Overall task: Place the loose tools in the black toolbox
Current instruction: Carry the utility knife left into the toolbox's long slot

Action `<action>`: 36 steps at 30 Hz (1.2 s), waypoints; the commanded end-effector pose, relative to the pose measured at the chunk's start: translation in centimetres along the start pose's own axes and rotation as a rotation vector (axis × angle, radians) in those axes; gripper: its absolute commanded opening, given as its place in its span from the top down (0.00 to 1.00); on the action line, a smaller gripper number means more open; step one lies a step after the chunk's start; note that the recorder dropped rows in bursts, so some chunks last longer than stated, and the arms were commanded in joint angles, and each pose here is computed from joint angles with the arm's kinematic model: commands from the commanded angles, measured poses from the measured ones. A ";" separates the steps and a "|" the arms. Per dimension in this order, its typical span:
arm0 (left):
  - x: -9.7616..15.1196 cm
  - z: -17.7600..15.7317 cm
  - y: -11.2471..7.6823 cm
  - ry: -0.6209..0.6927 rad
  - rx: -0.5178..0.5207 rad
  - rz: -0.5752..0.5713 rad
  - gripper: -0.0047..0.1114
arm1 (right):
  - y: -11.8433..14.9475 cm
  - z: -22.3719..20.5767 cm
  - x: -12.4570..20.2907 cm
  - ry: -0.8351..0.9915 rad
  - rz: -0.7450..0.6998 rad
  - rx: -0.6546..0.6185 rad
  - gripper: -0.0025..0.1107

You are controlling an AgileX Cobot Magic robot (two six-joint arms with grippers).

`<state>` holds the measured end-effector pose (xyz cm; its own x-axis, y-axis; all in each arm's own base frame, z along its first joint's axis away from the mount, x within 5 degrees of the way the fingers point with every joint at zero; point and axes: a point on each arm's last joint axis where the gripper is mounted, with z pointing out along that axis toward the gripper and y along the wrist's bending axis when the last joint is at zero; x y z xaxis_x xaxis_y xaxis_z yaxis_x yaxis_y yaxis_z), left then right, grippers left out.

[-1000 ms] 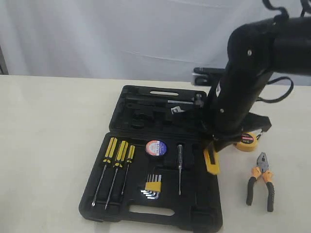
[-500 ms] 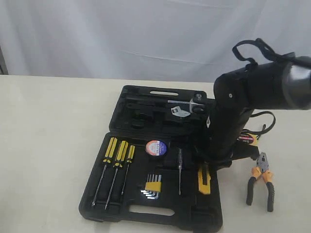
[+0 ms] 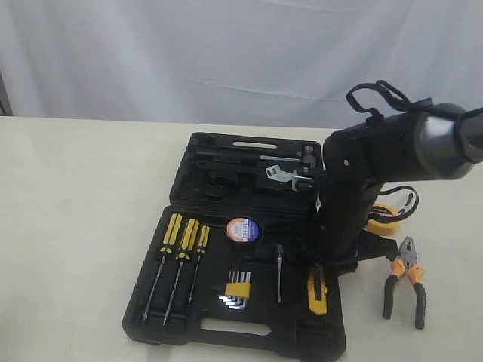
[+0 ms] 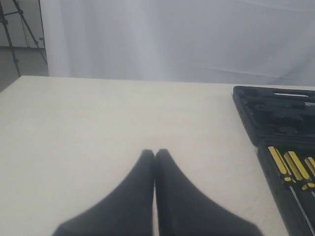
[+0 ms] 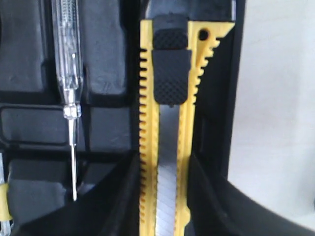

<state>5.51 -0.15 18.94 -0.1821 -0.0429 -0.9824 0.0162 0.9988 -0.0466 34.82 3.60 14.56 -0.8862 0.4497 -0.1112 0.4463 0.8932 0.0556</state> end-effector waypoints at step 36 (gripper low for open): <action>0.1 0.0 0.0 0.000 0.003 -0.004 0.96 | -0.5 -3.3 0.6 -0.009 -0.276 0.003 0.98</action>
<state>5.51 -0.15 18.94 -0.1821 -0.0429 -0.9824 0.0162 0.9988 -0.0466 33.59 3.62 17.72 -0.9693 0.2142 -0.1208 0.2124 0.9768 0.0281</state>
